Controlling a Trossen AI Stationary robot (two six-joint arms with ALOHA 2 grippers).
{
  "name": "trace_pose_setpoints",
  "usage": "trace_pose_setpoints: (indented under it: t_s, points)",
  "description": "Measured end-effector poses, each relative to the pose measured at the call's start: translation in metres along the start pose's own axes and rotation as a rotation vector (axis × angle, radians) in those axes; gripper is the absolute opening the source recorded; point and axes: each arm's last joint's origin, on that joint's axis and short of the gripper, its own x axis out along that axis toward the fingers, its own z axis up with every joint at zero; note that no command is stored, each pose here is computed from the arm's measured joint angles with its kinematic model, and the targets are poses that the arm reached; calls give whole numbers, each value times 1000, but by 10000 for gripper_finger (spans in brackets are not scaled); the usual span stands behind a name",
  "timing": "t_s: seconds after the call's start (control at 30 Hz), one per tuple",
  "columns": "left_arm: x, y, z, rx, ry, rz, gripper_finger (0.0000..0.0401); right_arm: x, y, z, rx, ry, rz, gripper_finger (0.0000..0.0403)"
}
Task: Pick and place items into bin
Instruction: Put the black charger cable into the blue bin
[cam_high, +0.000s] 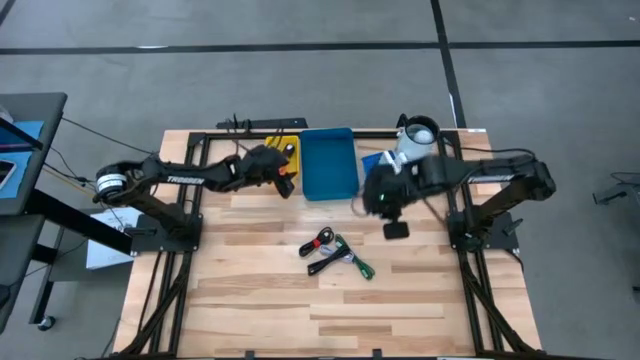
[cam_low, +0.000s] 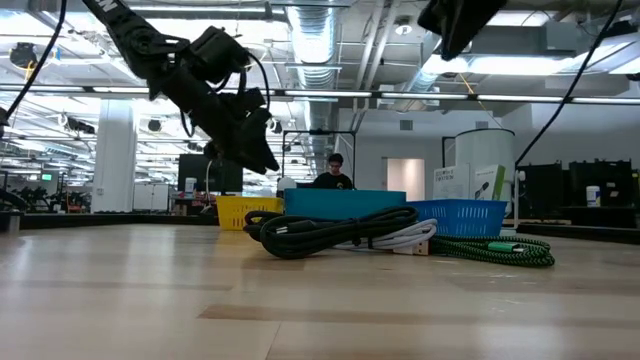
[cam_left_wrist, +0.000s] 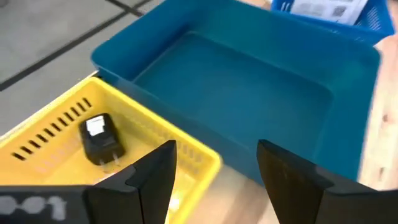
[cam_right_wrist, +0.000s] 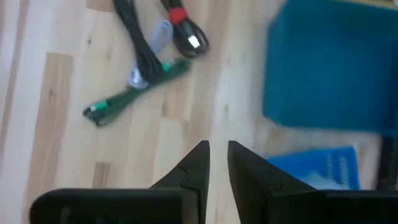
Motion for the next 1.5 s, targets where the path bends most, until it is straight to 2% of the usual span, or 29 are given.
trace_pose_setpoints:
  t_s: [0.13,0.27,0.43,0.6,0.83,1.0,1.13,1.27,1.5]
  points:
    - [-3,-16,-10,-18,-59,23,213,38,23,5,-62,-89,7,51]
    - [-8,-30,-20,-26,-93,55,213,63,40,6,-115,-188,12,51]
    - [-18,-46,-28,1,-113,82,213,72,48,12,-123,-307,11,51]
    - [-47,-57,-32,4,-193,90,213,78,53,17,-127,-403,7,51]
    - [-101,-64,-27,-3,-370,-3,213,118,50,29,-120,-347,5,51]
    - [-127,-70,-28,31,-377,-117,212,154,52,38,-172,-291,12,51]
    - [-135,-75,-34,82,-355,-160,212,171,55,47,-199,-270,54,51]
    - [-136,-77,-35,110,-361,-157,212,182,57,53,-209,-205,84,59]
    - [-135,-77,-35,115,-358,-149,212,199,62,59,-219,-114,198,120]
